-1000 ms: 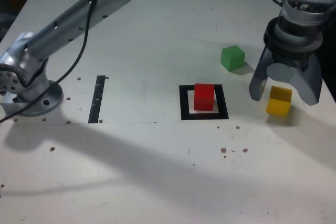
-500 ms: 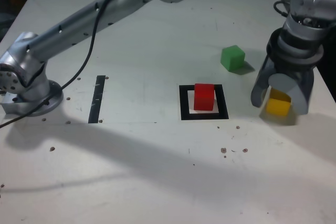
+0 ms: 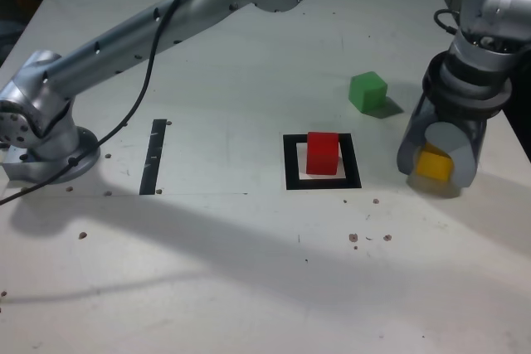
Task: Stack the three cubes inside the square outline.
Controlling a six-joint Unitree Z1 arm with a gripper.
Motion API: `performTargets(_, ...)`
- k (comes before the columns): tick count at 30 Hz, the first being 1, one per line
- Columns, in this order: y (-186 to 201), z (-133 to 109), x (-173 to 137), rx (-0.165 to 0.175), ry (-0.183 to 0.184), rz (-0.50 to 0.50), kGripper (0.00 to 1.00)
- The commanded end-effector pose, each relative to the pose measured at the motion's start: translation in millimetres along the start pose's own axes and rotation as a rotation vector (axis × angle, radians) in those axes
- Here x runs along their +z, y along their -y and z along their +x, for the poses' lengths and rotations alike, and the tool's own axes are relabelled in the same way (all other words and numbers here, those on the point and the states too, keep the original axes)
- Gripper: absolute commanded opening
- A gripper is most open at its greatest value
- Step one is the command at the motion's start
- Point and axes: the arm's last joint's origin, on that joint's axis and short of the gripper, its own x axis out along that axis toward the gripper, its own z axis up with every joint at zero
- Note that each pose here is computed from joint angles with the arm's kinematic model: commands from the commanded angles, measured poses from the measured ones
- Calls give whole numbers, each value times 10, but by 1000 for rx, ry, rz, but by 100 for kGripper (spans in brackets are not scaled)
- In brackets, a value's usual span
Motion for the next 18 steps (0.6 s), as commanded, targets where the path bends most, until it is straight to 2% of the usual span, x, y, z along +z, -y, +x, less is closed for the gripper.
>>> performTargets(1, 7, -14, -9, 1, -6, 5, 29)
performTargets(6, 9, -102, -43, 6, 5, 5, 29)
performTargets(11, 76, -409, -196, 23, 31, -4, 29)
performTargets(14, 139, -655, -394, 32, 39, -37, 29)
performTargets(18, 210, -949, -808, 46, 22, -147, 29)
